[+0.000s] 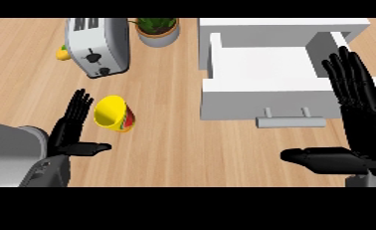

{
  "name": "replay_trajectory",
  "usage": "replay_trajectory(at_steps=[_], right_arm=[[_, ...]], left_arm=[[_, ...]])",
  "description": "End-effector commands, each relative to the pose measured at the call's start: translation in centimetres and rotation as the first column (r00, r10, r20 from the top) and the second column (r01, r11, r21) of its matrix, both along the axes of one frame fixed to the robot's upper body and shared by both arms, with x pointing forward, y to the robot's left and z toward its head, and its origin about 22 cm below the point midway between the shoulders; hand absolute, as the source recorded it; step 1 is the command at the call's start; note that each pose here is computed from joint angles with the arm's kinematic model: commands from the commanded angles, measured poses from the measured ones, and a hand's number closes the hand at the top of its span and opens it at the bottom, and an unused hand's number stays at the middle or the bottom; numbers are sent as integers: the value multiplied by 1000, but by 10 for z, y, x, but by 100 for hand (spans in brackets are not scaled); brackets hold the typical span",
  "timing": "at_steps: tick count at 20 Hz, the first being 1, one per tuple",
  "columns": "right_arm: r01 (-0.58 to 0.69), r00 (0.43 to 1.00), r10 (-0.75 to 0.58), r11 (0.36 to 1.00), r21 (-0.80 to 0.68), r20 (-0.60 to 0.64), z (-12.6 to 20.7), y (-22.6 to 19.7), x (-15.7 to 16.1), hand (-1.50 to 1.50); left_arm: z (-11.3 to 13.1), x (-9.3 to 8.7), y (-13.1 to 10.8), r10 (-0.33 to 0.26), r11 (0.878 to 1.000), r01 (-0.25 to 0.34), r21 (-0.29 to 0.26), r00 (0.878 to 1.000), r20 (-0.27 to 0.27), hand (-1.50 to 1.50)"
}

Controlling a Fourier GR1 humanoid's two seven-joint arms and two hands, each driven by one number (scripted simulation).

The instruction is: Pick up the cup, place it into the drawer and close the drawer

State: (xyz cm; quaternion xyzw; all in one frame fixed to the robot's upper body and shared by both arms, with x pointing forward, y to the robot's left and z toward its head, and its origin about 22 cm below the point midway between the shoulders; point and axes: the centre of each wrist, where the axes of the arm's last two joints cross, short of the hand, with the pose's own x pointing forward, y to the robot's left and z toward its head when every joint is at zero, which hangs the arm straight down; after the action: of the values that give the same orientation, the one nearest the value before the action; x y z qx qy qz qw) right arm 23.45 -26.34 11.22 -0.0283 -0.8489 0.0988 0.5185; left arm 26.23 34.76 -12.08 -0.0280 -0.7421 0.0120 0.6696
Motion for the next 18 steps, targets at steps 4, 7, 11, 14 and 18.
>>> replay_trajectory(at_steps=[4,7,11,14,18], right_arm=[[0,1000,0,1000,6,-6,-15,1,0,-150],[-18,1000,18,1000,-12,-10,5,7,-5,-150],[-16,1000,16,1000,-7,-6,7,-3,6,-150],[-16,1000,16,1000,-9,-2,5,-1,1,-150],[-30,999,30,1000,4,-17,4,20,-11,-150]], left_arm=[[-18,-2,-14,4,1000,-4,-13,1000,20,-150],[-15,-8,8,5,1000,-5,-1,999,53,-150],[-17,1,-11,-11,1000,11,6,999,46,-150],[-15,7,-16,-28,1000,29,-12,998,63,-150],[-14,10,-19,-30,999,31,-21,999,44,-150]])
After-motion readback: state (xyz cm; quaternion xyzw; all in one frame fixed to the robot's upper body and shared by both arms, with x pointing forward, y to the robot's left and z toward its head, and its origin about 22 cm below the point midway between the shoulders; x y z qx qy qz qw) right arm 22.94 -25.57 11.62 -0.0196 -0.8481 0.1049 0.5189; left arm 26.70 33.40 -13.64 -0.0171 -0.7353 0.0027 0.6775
